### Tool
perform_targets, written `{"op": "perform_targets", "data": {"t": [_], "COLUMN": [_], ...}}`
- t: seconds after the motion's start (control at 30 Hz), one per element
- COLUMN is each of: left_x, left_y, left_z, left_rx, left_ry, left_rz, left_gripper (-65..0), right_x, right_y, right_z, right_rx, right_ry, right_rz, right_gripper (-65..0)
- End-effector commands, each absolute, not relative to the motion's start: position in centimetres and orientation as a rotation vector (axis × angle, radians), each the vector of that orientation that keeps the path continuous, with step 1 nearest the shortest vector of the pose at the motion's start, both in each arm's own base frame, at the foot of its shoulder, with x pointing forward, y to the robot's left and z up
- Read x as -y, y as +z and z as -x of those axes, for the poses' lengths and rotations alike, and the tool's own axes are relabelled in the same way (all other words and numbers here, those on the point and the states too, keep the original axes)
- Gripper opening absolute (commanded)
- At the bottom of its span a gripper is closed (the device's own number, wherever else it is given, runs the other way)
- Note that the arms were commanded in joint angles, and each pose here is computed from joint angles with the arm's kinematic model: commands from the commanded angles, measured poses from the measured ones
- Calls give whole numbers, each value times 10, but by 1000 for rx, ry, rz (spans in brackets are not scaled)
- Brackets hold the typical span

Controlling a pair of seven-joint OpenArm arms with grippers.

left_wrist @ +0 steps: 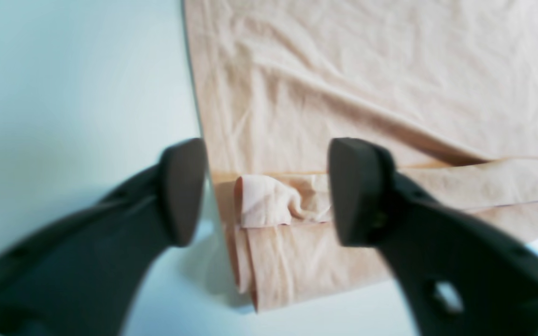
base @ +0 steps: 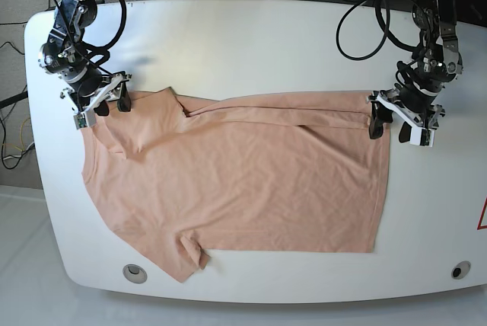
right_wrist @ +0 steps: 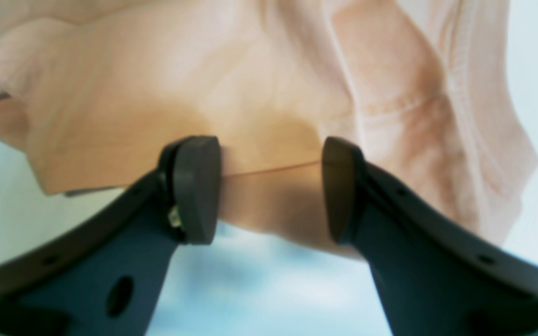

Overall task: Fold the T-shirt properly
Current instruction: 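Move both open grippers to the folded edge of the shirt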

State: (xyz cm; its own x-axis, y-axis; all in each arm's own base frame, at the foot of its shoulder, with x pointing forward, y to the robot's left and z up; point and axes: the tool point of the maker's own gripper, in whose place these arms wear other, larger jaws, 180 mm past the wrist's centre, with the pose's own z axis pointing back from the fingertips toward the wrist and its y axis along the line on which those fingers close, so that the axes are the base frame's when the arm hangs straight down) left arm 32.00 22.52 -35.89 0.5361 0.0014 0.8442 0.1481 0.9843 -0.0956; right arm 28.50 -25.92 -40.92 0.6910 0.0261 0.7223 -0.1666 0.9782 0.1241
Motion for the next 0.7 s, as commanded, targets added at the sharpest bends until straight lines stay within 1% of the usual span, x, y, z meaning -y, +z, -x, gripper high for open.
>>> {"op": "perform_targets", "data": {"t": [0.0, 0.13, 0.2, 0.27, 0.4, 0.53, 0.6, 0.67], "left_x": [-229, -230, -232, -231, -232, -232, -233, -234], "left_y": [-341, -341, -340, -346, -355, -364, -377, -379], "left_z": [-329, -328, -327, -323, -318, -314, -307, -306], "left_rx": [1072, 1072, 1072, 1043, 1005, 976, 935, 926], "left_ry": [-97, -98, -98, -98, -85, -76, -65, -62], "left_rz": [154, 153, 154, 173, 186, 192, 180, 181], "left_gripper": [-207, -198, -204, -243, -277, -286, -294, -297], "right_x": [265, 266, 269, 284, 294, 300, 310, 312], "right_y": [-389, -383, -378, -366, -360, -363, -366, -373], "right_z": [-291, -286, -283, -267, -258, -254, -256, -255], "right_rx": [873, 895, 913, 943, 951, 942, 925, 897], "right_ry": [97, 62, 41, 0, -17, -24, -19, -10], "right_rz": [-185, -197, -195, -169, -148, -131, -89, -71], "right_gripper": [-310, -308, -310, -309, -310, -310, -309, -308]}}
